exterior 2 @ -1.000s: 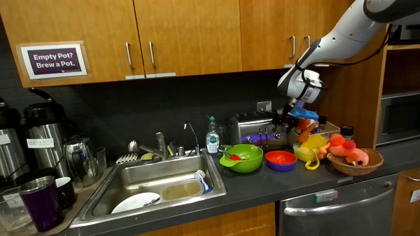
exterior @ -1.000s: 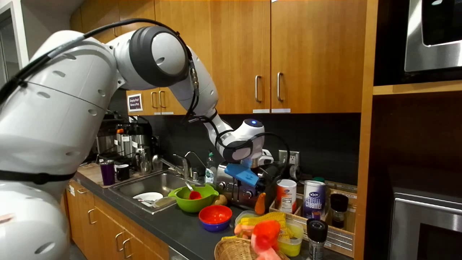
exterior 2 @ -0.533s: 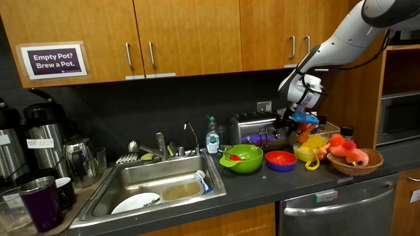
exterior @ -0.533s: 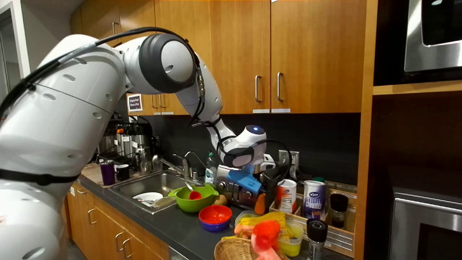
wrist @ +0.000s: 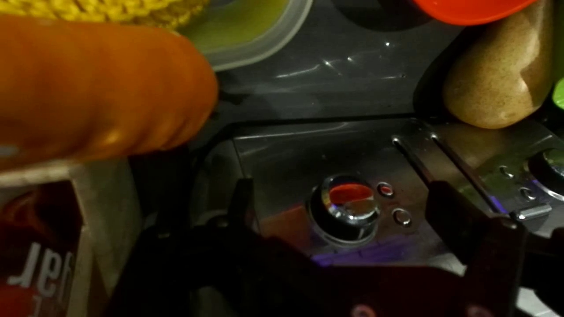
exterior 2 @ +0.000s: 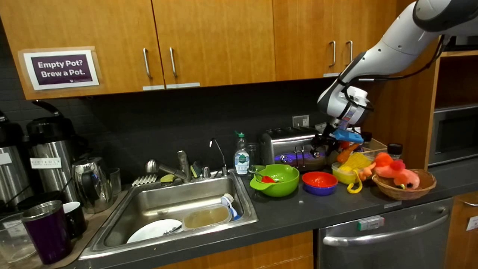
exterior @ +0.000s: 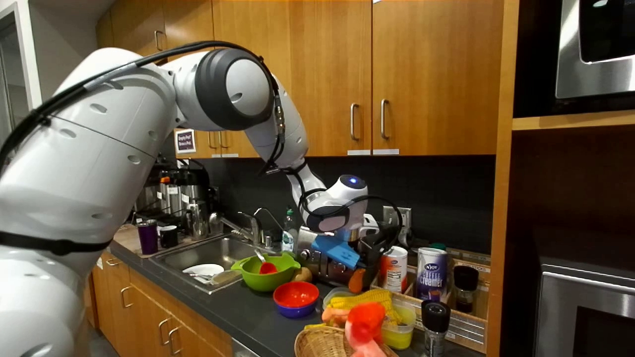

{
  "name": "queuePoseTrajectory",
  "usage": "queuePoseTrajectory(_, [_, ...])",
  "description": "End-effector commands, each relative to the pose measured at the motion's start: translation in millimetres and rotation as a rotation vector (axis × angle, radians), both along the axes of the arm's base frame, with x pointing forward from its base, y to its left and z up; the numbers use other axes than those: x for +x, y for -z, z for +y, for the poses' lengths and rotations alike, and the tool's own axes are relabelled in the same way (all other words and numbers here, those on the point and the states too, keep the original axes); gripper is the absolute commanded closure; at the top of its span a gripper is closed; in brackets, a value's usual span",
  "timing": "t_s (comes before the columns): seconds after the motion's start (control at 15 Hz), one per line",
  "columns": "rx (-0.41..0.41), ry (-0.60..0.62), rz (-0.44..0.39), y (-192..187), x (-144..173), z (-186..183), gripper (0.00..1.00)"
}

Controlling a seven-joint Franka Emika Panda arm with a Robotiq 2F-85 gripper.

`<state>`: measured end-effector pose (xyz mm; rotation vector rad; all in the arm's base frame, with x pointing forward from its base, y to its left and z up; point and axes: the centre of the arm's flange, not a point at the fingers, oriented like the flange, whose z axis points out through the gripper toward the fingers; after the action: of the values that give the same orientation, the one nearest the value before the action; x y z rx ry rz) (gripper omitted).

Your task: Turn the knob on the toaster

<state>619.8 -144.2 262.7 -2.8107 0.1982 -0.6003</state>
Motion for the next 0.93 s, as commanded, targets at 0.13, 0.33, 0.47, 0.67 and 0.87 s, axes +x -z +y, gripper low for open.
queuePoseTrajectory(0.13, [-0.007, -0.002, -0.016, -6, -2, 8, 0.00])
queuePoseTrajectory(0.33, [0.004, 0.003, 0.004, -12, -7, 15, 0.00])
queuePoseTrajectory(0.47, [0.002, -0.001, 0.012, -14, -8, 21, 0.00])
queuePoseTrajectory(0.67, [0.011, -0.004, 0.024, -18, -12, 32, 0.00])
queuePoseTrajectory(0.87, [0.010, -0.003, 0.030, -20, -14, 40, 0.00])
